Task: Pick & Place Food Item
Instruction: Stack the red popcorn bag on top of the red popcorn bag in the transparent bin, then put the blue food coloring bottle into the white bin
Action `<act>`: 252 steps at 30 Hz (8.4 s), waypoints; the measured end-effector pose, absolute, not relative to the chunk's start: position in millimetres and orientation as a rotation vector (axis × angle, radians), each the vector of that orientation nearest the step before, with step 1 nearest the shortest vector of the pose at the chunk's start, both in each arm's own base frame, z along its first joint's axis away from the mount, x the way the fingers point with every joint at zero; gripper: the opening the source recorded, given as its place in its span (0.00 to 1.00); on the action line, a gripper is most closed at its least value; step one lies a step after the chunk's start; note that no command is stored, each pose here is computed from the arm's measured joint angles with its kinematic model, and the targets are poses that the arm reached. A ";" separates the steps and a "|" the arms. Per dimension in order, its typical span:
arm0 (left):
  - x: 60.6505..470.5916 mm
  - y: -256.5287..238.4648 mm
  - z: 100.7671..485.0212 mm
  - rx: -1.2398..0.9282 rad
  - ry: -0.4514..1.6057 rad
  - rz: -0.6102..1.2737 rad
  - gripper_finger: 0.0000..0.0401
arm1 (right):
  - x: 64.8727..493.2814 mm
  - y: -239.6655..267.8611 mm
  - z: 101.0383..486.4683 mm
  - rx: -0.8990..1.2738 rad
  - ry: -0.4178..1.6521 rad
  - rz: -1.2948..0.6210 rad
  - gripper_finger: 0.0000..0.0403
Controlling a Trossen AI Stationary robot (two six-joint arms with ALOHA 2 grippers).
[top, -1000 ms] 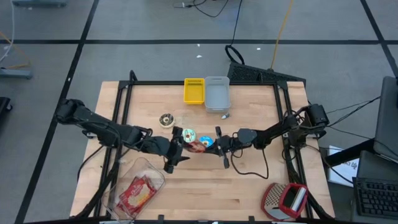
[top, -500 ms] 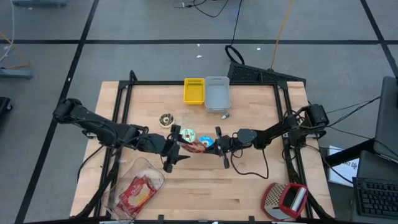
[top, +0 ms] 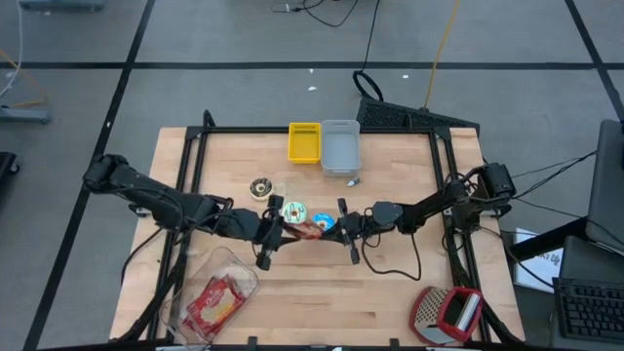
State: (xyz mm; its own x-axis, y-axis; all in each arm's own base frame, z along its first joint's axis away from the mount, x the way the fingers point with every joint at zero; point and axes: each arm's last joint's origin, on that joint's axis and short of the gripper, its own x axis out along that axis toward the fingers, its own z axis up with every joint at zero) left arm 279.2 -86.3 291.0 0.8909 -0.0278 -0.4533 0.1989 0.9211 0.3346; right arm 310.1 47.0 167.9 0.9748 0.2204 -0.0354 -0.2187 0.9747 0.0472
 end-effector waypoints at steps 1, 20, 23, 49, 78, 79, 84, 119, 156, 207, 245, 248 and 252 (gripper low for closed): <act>279.5 -85.3 291.0 0.377 0.460 -0.116 0.15 | 310.1 47.0 167.9 0.043 0.040 0.221 0.00; 252.8 -82.0 307.6 0.410 0.477 -0.012 0.01 | 309.4 51.9 174.1 0.077 -0.009 0.311 0.11; 238.3 -84.4 316.4 0.409 0.464 -0.001 0.00 | 308.8 52.7 175.8 0.106 -0.025 0.324 0.20; 141.3 -127.6 352.8 0.316 0.499 -0.030 0.00 | 309.7 48.5 168.7 0.111 0.044 0.295 0.36; 116.2 -196.0 345.9 0.177 0.955 -0.013 0.00 | 309.7 48.4 168.3 0.111 0.048 0.292 0.35; 115.4 -196.5 345.9 0.177 0.956 -0.015 0.00 | 309.7 48.4 168.3 0.111 0.047 0.292 0.35; 114.7 -195.7 349.8 0.181 0.958 -0.023 0.00 | 309.7 48.4 168.3 0.111 0.048 0.292 0.35; 114.0 -199.2 363.7 0.083 0.993 -0.099 0.00 | 309.7 48.3 168.3 0.112 0.047 0.292 0.35; 119.0 -211.4 320.8 0.442 0.955 -0.281 0.00 | 309.7 48.3 167.6 0.112 0.054 0.291 0.35; 130.1 -214.3 278.6 0.372 0.976 -0.294 0.06 | 309.6 48.3 167.1 0.111 0.060 0.291 0.35; 122.2 -160.2 366.7 0.058 0.438 -0.266 0.08 | 309.6 48.3 166.5 0.111 0.067 0.291 0.35; 123.4 -150.6 381.9 0.145 0.301 -0.216 0.08 | 309.7 47.8 166.5 0.112 0.067 0.289 0.35; 119.4 -134.0 396.5 0.381 0.190 -0.157 0.08 | 309.8 47.1 166.3 0.112 0.068 0.287 0.35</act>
State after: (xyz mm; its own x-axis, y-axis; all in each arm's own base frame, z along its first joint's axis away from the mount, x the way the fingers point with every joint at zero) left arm 119.4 -134.0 396.5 0.9701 -0.1160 -0.2133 0.1873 0.9164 0.3536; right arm 309.8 47.1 166.3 0.9569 0.2857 -0.0514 -0.2781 0.9531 0.1195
